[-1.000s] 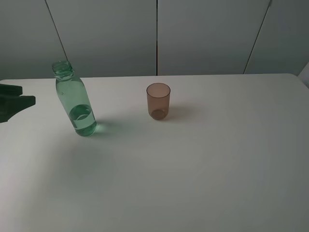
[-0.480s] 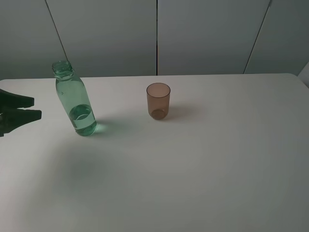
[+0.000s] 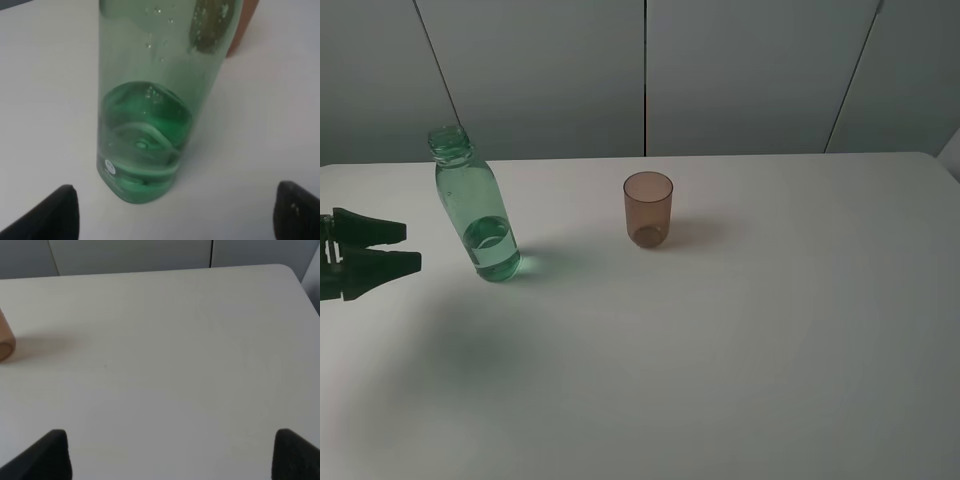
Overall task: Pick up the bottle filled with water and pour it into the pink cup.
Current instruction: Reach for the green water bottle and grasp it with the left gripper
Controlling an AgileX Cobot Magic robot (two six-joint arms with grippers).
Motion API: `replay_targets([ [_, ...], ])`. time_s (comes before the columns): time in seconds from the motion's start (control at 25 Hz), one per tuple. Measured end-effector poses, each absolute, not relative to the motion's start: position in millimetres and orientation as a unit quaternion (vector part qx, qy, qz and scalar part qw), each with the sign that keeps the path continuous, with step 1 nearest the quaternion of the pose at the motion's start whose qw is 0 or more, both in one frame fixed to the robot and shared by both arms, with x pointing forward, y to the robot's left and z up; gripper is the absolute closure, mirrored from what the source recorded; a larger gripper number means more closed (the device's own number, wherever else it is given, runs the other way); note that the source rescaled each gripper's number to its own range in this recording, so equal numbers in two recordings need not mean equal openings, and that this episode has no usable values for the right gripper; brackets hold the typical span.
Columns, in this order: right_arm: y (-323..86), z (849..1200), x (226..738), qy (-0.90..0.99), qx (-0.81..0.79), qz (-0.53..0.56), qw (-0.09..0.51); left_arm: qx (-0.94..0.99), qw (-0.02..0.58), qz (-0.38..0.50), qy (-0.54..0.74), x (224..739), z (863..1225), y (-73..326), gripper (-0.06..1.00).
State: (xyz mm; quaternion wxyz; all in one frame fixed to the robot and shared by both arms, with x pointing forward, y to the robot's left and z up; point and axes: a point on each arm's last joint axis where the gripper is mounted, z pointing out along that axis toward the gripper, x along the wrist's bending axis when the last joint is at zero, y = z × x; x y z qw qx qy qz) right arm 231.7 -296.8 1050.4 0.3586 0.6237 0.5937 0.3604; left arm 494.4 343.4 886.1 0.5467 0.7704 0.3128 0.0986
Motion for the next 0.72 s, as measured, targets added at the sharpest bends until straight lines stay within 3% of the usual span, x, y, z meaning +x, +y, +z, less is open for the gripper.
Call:
replay_targets([
  [0.72, -296.8, 1050.4, 231.7, 0.594, 0.624, 0.36, 0.359, 0.802, 0.539, 0.191, 0.172, 524.4, 892.1, 343.7, -0.05],
])
